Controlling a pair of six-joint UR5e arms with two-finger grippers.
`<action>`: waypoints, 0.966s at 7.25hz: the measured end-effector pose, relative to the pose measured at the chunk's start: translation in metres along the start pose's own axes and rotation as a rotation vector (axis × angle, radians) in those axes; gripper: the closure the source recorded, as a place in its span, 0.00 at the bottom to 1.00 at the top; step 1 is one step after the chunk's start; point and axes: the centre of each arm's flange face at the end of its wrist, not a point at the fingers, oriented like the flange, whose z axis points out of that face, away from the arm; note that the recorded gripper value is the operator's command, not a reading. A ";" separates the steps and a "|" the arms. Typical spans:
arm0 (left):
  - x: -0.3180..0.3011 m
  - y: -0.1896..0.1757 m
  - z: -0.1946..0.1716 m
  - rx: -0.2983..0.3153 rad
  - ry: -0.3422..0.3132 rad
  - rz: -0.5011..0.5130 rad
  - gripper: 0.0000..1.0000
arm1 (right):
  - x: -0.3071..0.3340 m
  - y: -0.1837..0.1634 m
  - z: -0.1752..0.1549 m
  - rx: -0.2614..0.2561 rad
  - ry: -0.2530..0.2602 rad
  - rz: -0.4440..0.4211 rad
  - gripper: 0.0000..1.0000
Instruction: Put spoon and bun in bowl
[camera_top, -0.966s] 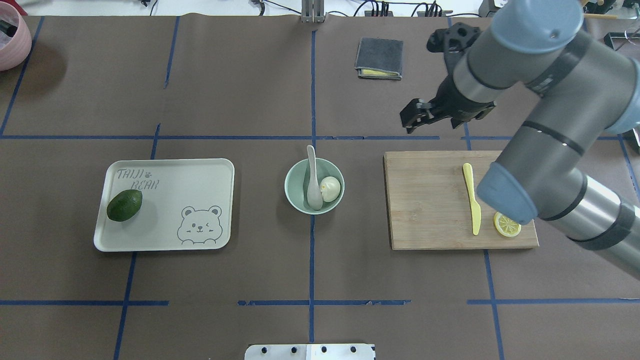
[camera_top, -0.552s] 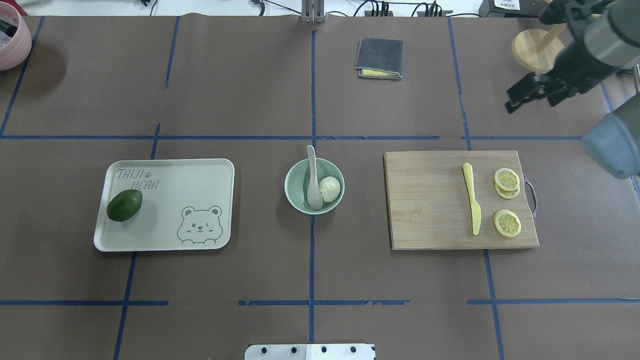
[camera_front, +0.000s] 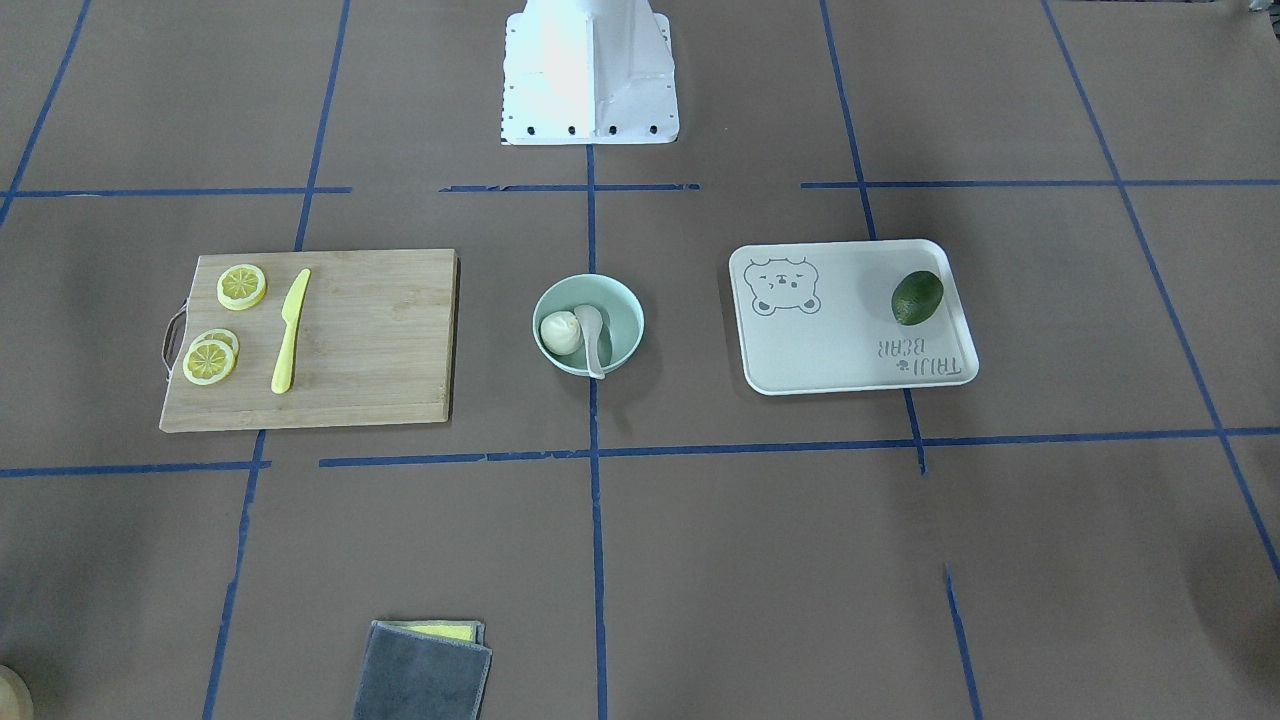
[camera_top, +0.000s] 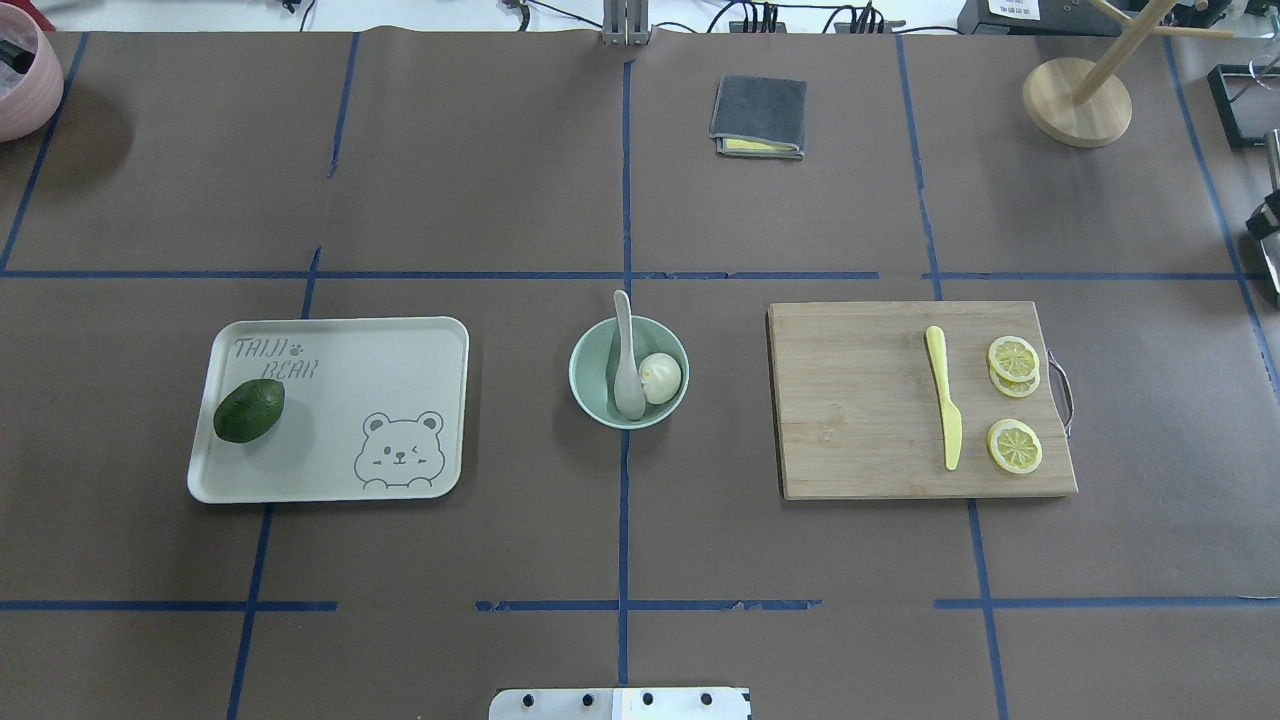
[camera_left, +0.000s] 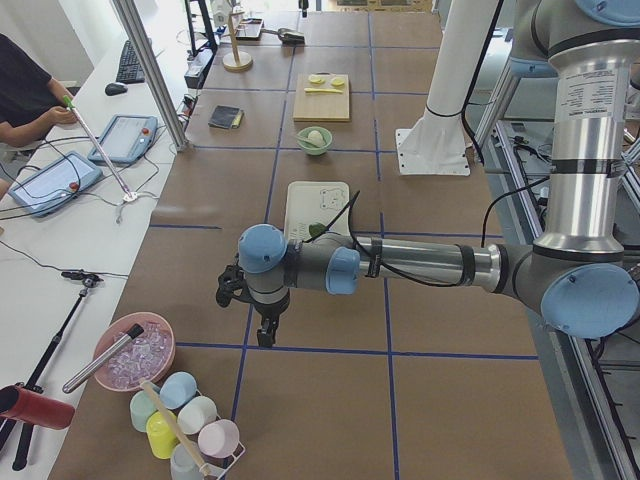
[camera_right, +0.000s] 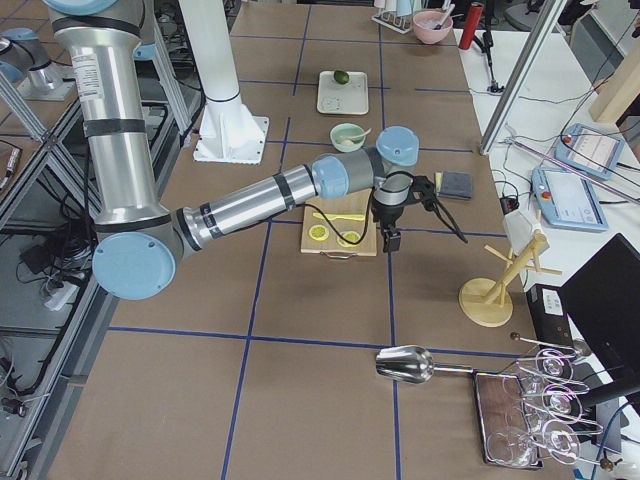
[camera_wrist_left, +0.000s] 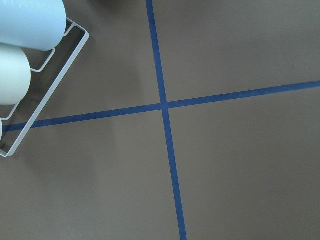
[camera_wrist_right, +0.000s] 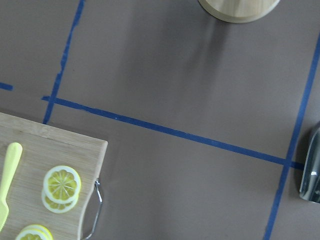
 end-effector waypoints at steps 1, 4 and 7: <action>0.000 0.002 0.000 -0.001 0.006 -0.004 0.00 | 0.037 0.019 0.001 -0.007 -0.003 0.003 0.00; -0.001 0.004 0.002 -0.005 0.014 -0.010 0.00 | 0.125 0.064 0.000 -0.006 -0.018 0.036 0.00; -0.011 0.019 0.012 -0.024 0.014 -0.029 0.00 | 0.163 0.099 0.020 -0.033 -0.052 0.148 0.00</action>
